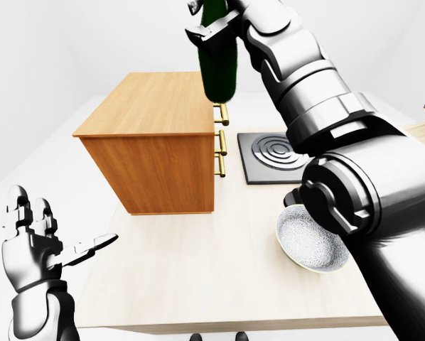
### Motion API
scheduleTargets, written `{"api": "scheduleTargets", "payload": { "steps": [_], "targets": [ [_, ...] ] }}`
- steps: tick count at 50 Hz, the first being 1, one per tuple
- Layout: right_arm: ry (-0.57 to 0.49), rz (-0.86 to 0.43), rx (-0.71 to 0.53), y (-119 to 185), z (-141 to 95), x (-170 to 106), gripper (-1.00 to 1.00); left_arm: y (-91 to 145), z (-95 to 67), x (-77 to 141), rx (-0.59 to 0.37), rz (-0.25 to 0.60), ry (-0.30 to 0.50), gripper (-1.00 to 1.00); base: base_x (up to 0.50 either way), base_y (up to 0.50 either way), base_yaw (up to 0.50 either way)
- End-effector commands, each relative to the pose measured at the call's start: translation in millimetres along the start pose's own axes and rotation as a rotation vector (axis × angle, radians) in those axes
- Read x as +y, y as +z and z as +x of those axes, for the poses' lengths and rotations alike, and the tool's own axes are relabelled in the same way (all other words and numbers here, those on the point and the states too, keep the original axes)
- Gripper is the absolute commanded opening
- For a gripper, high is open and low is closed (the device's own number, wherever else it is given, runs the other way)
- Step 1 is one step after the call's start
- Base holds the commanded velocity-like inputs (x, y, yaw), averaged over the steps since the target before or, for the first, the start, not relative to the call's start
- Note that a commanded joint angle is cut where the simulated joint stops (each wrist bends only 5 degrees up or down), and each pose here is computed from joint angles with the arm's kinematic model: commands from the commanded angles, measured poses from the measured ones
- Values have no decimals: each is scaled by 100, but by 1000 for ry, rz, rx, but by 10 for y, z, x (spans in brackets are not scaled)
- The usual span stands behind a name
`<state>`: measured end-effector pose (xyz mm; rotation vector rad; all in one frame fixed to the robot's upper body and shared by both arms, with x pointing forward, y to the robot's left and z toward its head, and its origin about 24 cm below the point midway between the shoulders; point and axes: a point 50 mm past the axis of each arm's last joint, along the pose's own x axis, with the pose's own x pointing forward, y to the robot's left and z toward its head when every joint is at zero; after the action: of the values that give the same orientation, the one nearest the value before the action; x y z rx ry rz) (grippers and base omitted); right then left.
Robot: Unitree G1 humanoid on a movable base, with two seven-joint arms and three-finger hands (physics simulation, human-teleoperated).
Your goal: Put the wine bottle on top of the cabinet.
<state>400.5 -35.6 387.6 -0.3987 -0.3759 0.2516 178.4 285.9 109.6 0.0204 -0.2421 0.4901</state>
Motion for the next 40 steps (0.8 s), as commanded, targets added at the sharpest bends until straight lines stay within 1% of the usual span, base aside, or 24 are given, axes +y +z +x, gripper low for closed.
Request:
{"api": "scheduleTargets", "payload": {
  "steps": [1,6,12,23,40],
  "targets": [
    [-63,127,-41,115,-5,-71,-93,-23,1,10,10,-2,2,100,0,0,0],
    [-73,141,-51,151,-8,-95,-93,-14,5,1,6,0,0,100,0,0,0],
    [-59,171,-50,140,-6,-79,-93,-3,6,1,1,0,0,100,0,0,0],
    [-3,169,-57,167,1,29,-93,-17,0,10,8,-1,1,100,0,0,0],
    [27,190,-58,171,5,121,-93,5,-5,13,-1,-1,1,100,0,0,0]
  ]
}}
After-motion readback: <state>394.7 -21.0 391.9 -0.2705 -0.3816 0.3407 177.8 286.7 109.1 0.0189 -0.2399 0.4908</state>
